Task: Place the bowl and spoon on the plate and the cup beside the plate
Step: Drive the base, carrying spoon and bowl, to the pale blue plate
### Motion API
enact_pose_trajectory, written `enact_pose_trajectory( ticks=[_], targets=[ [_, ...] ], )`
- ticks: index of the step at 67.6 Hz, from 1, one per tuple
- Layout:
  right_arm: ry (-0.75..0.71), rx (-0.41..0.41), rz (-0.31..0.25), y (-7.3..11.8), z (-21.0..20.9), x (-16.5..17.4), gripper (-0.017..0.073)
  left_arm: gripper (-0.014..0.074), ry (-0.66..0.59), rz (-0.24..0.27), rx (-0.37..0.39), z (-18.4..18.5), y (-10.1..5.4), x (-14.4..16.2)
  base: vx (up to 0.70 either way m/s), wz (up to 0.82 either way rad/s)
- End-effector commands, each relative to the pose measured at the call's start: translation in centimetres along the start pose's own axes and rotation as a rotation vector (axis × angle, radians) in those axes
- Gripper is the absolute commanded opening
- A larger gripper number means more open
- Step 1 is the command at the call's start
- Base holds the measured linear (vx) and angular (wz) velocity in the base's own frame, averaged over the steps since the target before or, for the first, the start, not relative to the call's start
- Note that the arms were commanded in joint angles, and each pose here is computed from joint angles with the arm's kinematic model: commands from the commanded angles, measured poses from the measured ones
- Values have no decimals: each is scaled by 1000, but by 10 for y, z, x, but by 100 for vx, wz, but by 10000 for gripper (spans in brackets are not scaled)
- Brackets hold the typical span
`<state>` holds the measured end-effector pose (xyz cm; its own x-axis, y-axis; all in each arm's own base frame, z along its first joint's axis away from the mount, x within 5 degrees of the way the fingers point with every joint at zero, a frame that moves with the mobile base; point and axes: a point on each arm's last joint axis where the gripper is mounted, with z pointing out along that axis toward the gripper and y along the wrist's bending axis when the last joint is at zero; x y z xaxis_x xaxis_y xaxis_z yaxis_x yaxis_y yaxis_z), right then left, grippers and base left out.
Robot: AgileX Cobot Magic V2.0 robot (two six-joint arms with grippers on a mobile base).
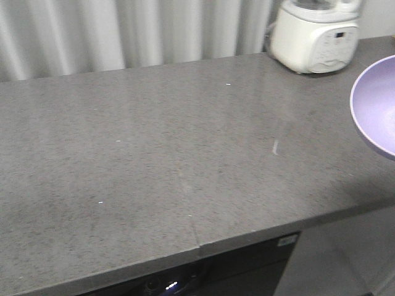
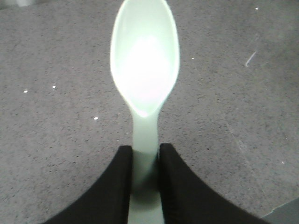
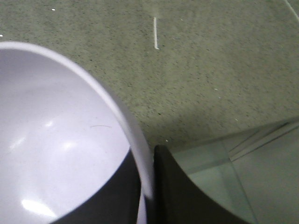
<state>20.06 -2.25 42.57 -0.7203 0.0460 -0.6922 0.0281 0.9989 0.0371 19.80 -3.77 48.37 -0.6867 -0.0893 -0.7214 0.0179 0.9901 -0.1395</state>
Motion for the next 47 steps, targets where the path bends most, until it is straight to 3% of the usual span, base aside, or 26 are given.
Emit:
enact_pose_trajectory(
  ticks=[1, 47],
  targets=[
    [-101, 15, -9, -1, -13, -9, -6, -6, -63, 2, 19, -12, -1, -4, -5, -46],
    [-101, 15, -9, -1, -13, -9, -6, -6, -63, 2, 19, -12, -1, -4, -6, -49]
  ],
)
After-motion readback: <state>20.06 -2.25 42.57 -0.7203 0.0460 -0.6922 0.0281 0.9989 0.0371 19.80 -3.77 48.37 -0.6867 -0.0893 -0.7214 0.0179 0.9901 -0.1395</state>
